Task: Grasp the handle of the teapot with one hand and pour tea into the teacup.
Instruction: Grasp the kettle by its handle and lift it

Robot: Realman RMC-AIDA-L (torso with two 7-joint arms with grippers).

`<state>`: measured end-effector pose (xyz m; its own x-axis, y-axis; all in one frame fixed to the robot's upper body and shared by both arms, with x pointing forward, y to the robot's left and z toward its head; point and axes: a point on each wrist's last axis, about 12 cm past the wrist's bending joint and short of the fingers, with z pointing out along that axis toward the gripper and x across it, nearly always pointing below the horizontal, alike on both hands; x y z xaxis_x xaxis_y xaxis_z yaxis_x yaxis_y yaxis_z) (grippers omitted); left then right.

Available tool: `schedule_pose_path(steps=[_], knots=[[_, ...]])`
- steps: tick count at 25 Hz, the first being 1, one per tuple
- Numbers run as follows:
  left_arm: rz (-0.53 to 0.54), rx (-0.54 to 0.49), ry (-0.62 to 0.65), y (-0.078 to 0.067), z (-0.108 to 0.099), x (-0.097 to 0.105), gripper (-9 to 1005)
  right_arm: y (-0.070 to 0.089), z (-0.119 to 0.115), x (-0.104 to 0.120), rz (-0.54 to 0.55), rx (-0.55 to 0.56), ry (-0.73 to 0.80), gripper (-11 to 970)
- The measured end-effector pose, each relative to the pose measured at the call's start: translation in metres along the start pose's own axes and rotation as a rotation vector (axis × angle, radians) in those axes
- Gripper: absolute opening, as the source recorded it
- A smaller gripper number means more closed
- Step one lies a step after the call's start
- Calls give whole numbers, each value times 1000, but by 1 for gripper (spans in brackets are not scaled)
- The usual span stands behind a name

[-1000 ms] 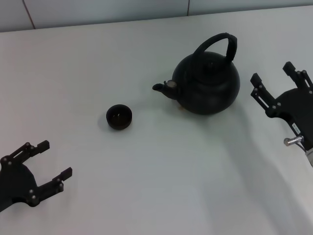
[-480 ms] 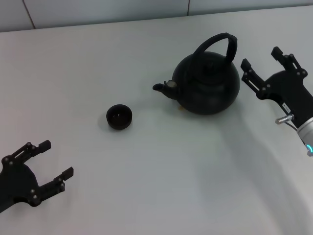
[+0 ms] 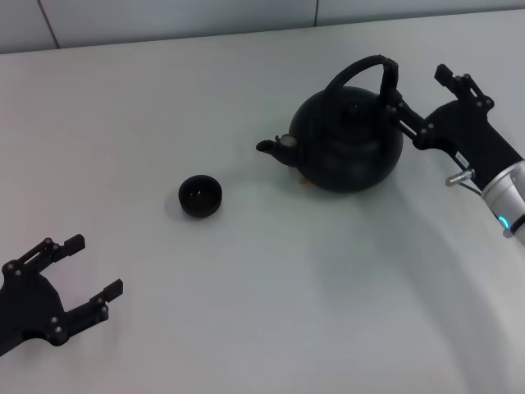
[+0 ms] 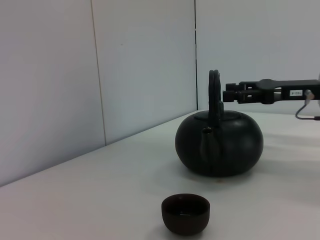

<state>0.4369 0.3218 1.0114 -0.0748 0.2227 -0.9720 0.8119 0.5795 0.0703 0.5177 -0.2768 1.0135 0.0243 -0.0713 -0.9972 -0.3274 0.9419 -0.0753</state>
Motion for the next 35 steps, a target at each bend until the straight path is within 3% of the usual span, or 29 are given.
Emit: schedule_pose_path(steps=[15, 33, 35], knots=[[3, 2, -5, 1, 2, -1, 819, 0, 24, -6, -13, -21, 30, 805], [3, -9, -13, 2, 3, -2, 819, 0, 26, -6, -17, -26, 39, 804], [3, -9, -14, 2, 3, -2, 819, 1, 26, -6, -17, -28, 39, 760]])
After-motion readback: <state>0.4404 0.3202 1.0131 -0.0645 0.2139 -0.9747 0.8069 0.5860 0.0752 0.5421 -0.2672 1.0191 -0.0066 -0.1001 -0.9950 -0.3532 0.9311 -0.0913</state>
